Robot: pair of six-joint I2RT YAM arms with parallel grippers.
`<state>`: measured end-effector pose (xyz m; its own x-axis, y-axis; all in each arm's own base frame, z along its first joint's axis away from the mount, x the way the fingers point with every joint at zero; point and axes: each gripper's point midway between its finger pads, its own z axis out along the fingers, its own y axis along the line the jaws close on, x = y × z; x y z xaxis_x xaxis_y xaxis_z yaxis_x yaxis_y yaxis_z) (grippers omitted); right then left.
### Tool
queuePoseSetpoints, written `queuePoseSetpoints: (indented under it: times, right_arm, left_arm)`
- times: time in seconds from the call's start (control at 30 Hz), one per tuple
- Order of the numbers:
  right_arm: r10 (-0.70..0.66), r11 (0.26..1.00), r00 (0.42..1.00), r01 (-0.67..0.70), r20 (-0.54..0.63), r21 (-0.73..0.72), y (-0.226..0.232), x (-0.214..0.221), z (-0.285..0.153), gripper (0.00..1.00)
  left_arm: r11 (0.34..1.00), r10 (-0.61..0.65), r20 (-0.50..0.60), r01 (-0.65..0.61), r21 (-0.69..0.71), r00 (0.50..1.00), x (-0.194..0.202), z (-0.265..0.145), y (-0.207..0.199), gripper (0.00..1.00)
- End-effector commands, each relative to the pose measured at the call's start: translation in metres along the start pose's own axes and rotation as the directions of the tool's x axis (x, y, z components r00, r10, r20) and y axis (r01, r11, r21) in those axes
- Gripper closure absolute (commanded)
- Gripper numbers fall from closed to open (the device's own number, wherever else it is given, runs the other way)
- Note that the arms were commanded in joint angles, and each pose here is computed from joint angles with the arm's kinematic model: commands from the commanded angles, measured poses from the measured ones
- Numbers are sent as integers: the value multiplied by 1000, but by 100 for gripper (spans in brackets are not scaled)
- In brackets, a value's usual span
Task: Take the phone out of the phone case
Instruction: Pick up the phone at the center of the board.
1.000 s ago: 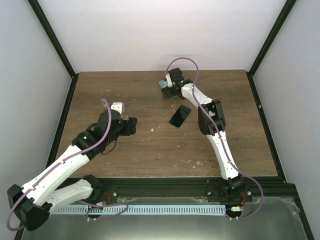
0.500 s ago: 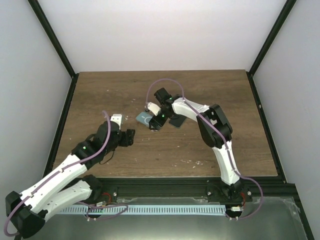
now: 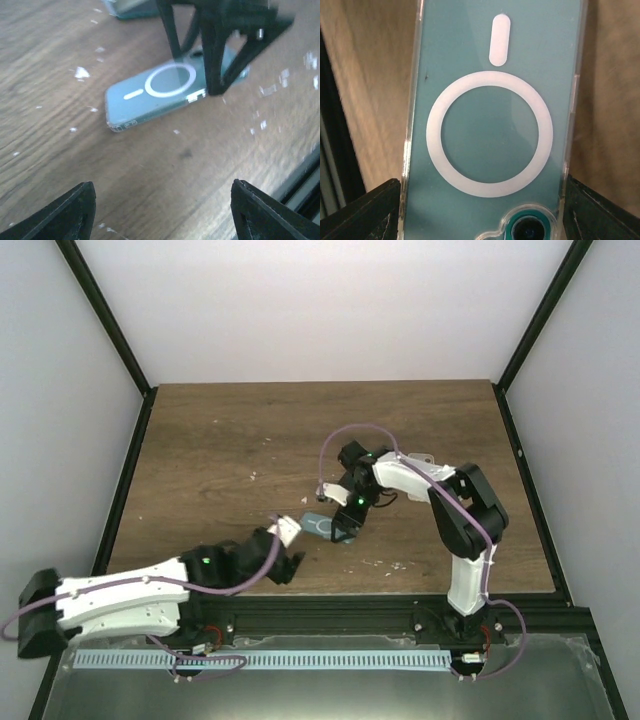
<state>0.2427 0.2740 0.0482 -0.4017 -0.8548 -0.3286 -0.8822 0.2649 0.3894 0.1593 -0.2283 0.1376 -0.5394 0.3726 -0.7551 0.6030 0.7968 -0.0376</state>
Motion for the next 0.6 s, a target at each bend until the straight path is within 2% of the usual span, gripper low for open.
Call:
queuePoseSetpoints:
  times: [0.0,0.1,0.2,0.4,0.57]
  right_arm:
    - [-83,995,994,78,-76,-70,28,42,0,33]
    - [-85,992,992,76,-95,-96,37,59,1,33]
    - [-85,991,993,75,-85,-114,42,65,0,33]
    - [-85,988,994,75,-63,-135,45,70,-2,33]
    - [-83,986,995,73,-56,-153,47,74,-4,33]
  left_arm:
    - [959,278,-18,-278,-47,961,7,18,-33,25]
    - [892,450,-40,-451,-32,892,13,32,-58,25]
    - [825,561,-47,-563,-41,826,13,51,-73,28]
    - [689,724,44,-719,-93,688,2,79,-92,30]
    - [595,804,50,-798,-100,593,0,99,-105,36]
